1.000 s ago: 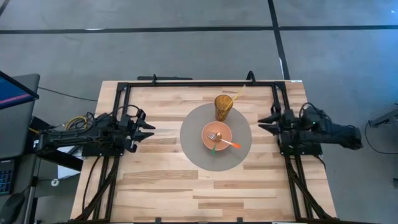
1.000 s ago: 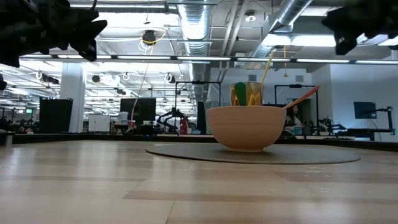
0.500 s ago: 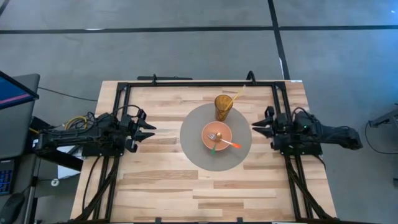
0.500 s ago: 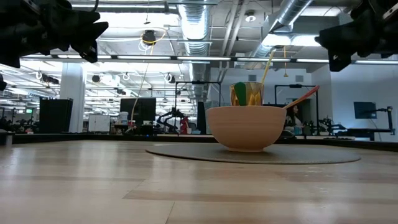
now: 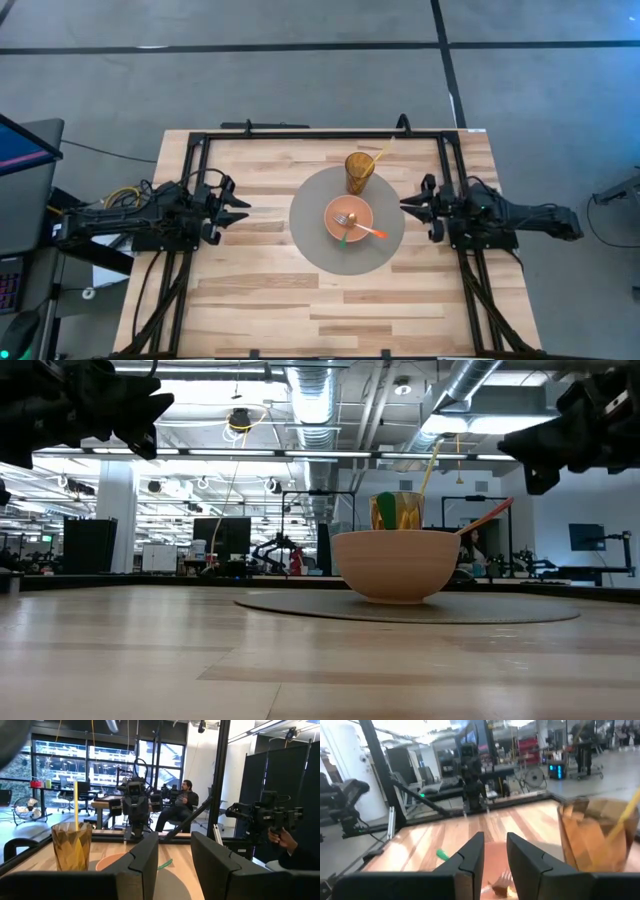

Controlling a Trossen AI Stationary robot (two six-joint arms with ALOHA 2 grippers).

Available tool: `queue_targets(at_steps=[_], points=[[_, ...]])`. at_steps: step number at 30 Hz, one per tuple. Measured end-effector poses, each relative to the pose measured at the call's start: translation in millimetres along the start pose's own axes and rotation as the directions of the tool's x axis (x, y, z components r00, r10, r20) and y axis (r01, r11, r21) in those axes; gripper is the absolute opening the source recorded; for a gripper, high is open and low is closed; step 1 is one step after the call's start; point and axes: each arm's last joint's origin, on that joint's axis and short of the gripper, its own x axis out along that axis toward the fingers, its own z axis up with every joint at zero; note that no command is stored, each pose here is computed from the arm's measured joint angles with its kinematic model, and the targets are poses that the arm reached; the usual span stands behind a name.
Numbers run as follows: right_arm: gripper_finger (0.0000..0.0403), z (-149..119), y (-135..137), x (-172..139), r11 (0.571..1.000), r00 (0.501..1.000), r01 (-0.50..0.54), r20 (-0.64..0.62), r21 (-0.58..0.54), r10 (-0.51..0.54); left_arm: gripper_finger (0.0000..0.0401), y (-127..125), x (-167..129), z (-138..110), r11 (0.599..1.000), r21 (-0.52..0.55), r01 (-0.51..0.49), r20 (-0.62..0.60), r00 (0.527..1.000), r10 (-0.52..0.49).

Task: Pick & Place Utensil
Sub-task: Return to Home Position

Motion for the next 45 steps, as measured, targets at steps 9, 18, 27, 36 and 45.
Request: queue_targets(at_steps=[9,18,27,36,45], points=[[0.0077,-4.4,-1.4,0.2,0.999,0.999,0.028,-0.035,0.018,-0.027,0.0117,0.0,0.0,0.0,1.000,0.000,0.000,0.000,1.000,0.000],[0.0077,-4.6,-1.3,0.3,1.000,0.999,0.026,-0.036,0.018,-0.025,0.0117,0.0,0.0,0.0,1.000,0.000,0.000,0.000,1.000,0.000],[0.0077,-4.8,-1.3,0.3,1.000,0.999,0.025,-0.037,0.018,-0.025,0.0117,0.0,0.0,0.0,1.000,0.001,0.000,0.000,1.000,0.000],[0.0077,-5.0,-1.4,0.3,1.000,0.999,0.025,-0.038,0.018,-0.025,0.0117,0.0,0.0,0.0,1.000,0.000,0.000,0.000,1.000,0.000],[0.0077,-5.2,-1.4,0.3,1.000,0.999,0.026,-0.038,0.018,-0.025,0.0117,0.0,0.0,0.0,1.000,0.000,0.000,0.000,1.000,0.000]])
